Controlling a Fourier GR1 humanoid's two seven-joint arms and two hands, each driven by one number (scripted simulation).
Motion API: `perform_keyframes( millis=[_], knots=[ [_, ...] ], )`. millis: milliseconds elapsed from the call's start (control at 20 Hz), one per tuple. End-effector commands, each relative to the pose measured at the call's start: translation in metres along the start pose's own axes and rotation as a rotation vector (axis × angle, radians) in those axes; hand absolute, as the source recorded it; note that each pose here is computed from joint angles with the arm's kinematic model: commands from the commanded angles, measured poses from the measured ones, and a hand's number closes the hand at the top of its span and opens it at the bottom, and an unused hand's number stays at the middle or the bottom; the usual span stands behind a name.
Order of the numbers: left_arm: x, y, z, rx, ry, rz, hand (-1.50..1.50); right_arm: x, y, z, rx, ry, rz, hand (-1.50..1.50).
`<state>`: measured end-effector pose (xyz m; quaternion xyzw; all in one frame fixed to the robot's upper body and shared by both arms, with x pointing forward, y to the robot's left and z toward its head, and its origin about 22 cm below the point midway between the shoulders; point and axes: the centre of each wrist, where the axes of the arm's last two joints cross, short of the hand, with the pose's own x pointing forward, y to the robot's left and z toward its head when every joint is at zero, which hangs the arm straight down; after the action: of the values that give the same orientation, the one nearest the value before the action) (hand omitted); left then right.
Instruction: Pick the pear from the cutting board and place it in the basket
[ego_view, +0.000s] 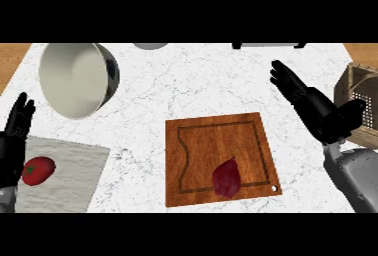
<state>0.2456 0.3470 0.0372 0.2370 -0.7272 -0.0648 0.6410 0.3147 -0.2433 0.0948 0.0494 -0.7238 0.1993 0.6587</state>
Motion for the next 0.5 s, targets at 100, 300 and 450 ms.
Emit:
perform_keyframes(
  millis=[100,300,450],
  knots=[
    [-0.029,-0.027,0.025,-0.121,0.296,0.105,0.00,-0.008,0.014,-0.005,-0.145,-0.158,-0.301,1.50],
    [-0.065,-0.069,0.078,-0.254,0.610,0.216,0.00,0.020,0.055,-0.016,-0.017,-0.435,-0.365,1.50],
    [-0.062,-0.073,0.073,-0.275,0.644,0.209,0.00,0.020,0.146,-0.018,-0.078,-0.427,-0.449,1.50]
  ],
)
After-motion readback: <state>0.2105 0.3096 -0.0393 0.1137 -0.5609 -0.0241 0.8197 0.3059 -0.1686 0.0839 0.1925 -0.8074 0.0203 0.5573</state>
